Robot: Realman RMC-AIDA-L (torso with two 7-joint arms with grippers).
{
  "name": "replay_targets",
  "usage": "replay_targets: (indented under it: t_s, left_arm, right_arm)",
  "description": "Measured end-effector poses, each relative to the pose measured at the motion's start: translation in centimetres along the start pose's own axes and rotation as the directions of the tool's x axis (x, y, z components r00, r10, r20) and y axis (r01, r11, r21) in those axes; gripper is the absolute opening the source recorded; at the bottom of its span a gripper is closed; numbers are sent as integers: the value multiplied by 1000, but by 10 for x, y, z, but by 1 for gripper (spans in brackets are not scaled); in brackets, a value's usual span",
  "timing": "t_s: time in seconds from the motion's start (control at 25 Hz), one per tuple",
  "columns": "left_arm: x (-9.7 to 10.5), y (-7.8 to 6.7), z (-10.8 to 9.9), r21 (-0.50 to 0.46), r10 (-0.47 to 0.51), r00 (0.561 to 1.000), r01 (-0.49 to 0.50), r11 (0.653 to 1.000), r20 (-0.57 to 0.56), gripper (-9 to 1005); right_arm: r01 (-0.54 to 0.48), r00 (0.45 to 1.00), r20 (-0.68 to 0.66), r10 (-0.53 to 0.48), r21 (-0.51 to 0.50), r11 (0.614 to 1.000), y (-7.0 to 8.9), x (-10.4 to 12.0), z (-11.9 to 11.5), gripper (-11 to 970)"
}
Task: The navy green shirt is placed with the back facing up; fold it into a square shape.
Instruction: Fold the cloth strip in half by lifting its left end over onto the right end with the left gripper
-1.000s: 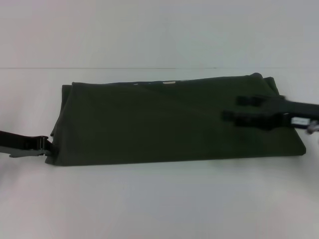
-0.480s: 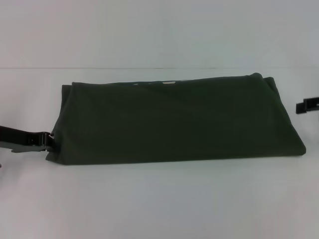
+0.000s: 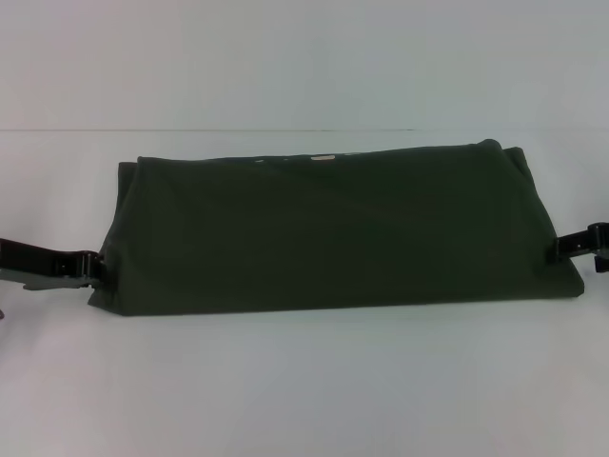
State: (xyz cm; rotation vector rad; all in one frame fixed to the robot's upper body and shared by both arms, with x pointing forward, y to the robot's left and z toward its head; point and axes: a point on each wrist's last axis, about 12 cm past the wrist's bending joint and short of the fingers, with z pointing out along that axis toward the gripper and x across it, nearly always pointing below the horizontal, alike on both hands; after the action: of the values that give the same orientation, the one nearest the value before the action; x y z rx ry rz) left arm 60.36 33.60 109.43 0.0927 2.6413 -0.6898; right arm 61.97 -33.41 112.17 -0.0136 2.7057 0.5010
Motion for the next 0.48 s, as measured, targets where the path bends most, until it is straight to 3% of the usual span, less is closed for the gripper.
replay_targets:
  t_s: [0.48]
  left_arm:
    - [2,0,1,2,3,1000,-3,1000,-1,4]
  right_arm:
    - [29,1000,-11,-30,-13,999,12,5,21,873]
